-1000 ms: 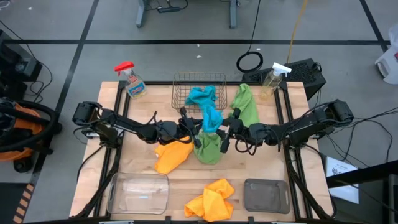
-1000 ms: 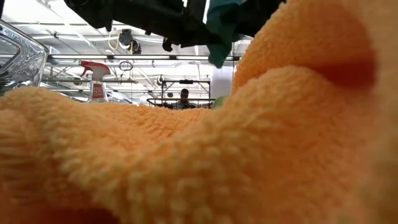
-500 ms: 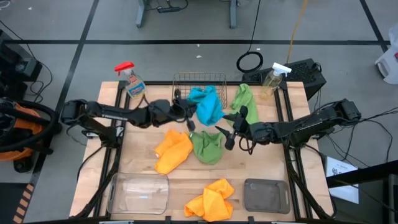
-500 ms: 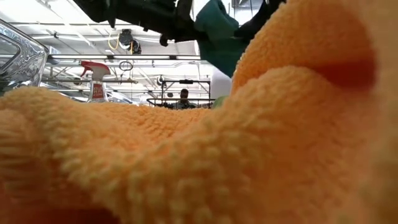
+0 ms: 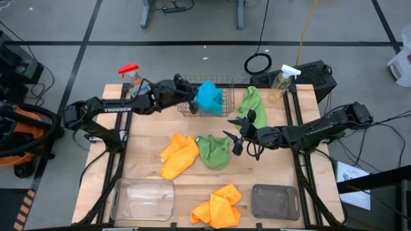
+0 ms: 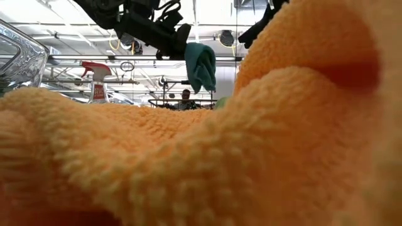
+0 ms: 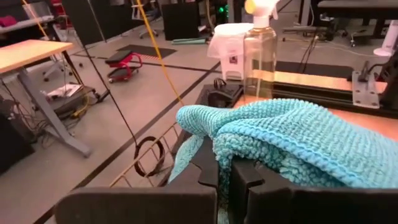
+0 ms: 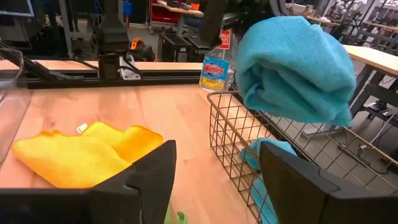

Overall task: Sort microfiber towel by color & place in baskets
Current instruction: Put the blue microfiber cloth into the wire basket

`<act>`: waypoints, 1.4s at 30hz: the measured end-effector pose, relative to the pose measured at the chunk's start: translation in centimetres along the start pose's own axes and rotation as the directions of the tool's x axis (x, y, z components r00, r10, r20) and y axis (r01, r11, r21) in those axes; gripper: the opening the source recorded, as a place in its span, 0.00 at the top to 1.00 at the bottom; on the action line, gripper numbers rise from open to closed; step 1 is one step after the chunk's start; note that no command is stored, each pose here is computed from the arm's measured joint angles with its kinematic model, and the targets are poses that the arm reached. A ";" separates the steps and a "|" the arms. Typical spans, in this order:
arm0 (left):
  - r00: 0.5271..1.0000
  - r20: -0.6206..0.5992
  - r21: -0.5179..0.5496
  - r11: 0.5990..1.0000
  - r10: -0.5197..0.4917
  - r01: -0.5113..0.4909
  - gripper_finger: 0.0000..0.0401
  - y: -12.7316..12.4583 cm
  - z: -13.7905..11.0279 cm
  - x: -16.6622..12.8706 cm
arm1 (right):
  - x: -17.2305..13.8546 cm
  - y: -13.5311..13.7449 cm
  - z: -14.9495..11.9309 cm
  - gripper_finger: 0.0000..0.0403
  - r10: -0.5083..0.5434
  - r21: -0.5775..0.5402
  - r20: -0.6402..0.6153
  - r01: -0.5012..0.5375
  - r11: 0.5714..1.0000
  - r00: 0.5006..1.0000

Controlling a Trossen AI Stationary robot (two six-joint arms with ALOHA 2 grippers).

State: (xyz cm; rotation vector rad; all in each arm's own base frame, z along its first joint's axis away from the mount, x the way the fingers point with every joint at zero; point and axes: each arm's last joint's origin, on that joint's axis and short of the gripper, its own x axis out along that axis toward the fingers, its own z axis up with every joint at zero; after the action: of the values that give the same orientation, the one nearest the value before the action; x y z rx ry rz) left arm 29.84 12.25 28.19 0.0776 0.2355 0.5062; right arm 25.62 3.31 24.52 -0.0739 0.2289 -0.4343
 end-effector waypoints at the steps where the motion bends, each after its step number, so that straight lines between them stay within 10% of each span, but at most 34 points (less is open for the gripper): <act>1: 1.000 0.001 -0.007 1.000 0.001 -0.001 0.99 0.3 0.0 0.0 | 0.0 0.0 0.0 0.45 0.000 -0.002 -0.002 0.000 1.000 1.000; 17: 0.994 -0.110 0.060 0.998 0.026 -0.019 1.00 1.8 2.0 1.2 | -0.2 -0.2 0.3 0.45 -0.001 0.001 0.011 0.001 1.000 1.000; 27: 0.972 -0.216 0.106 0.988 -0.089 0.114 1.00 1.3 0.0 7.1 | -0.8 -0.6 0.6 0.45 -0.009 -0.003 0.007 0.009 1.000 1.000; 42: 0.818 -0.569 0.315 0.941 0.080 0.127 0.97 3.1 -3.6 8.7 | -0.8 -0.6 -0.3 0.45 -0.013 -0.016 -0.072 0.012 1.000 0.997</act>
State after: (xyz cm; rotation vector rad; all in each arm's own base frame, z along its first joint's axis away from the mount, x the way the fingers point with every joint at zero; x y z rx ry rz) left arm 34.89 19.30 23.33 0.2608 0.9260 0.4485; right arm 24.61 3.09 24.45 -0.0749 0.3029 -0.4478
